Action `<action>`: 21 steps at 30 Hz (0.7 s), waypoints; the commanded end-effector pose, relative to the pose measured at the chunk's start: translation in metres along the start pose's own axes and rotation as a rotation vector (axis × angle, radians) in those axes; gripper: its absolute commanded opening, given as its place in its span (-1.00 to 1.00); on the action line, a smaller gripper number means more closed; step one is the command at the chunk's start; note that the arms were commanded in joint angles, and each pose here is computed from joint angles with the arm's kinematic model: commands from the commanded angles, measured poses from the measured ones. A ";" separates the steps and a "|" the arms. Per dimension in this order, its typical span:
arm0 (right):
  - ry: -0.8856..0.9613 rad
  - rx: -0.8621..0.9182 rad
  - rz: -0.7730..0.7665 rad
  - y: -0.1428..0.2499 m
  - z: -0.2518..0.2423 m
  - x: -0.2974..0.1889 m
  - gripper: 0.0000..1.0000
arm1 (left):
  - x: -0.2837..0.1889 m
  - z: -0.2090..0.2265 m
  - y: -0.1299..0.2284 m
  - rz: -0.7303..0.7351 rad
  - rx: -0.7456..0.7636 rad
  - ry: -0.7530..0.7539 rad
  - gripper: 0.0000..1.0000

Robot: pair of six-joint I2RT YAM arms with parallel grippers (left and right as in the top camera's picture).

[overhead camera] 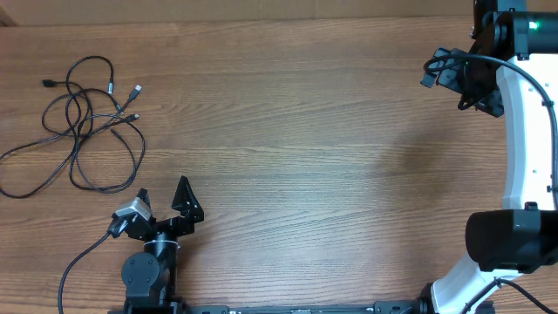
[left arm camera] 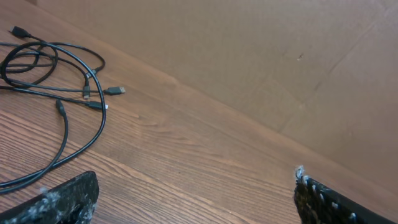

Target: Untangle cables

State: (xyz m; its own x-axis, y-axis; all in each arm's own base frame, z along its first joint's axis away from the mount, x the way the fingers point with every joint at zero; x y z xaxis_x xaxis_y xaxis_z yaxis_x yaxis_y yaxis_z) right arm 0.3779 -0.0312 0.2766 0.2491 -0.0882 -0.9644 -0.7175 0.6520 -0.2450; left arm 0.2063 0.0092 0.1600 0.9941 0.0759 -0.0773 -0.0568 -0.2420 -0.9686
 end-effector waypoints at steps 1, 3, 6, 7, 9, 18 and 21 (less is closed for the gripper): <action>0.002 0.008 -0.014 -0.002 0.000 -0.001 1.00 | 0.000 0.001 -0.001 -0.009 0.026 -0.005 1.00; 0.002 0.008 -0.014 -0.002 0.000 -0.001 1.00 | 0.000 0.001 -0.001 -0.009 0.026 -0.005 1.00; 0.002 0.008 -0.014 -0.002 0.000 -0.001 1.00 | 0.000 0.001 -0.001 -0.009 0.026 -0.005 0.99; 0.002 0.008 -0.014 -0.002 0.000 -0.001 0.99 | 0.000 0.001 -0.001 -0.009 0.026 -0.005 0.99; 0.002 0.008 -0.014 -0.002 0.000 -0.001 1.00 | 0.000 0.001 -0.001 -0.009 0.026 -0.005 1.00; 0.001 0.008 -0.015 -0.002 0.000 -0.001 0.99 | 0.000 0.001 -0.001 -0.009 0.026 -0.005 1.00; -0.016 0.004 -0.033 -0.001 0.002 -0.009 1.00 | 0.000 0.001 -0.001 -0.009 0.026 -0.005 1.00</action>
State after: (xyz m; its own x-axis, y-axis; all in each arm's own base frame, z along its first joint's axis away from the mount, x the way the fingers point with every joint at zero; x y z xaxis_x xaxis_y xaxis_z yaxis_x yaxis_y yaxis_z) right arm 0.3788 -0.0311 0.2769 0.2532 -0.0880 -0.9634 -0.7168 0.6517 -0.2479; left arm 0.2063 0.0092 0.1598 0.9941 0.0759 -0.0776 -0.0572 -0.2420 -0.9686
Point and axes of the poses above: each gripper's point midway between its finger pads, its own x axis out along the fingers, its own z axis along the line the jaws close on, y = z × x, the point moved 4 cm from there along -x, back along the fingers, and after that the axes turned 14 degrees about x, right-handed, at the moved point
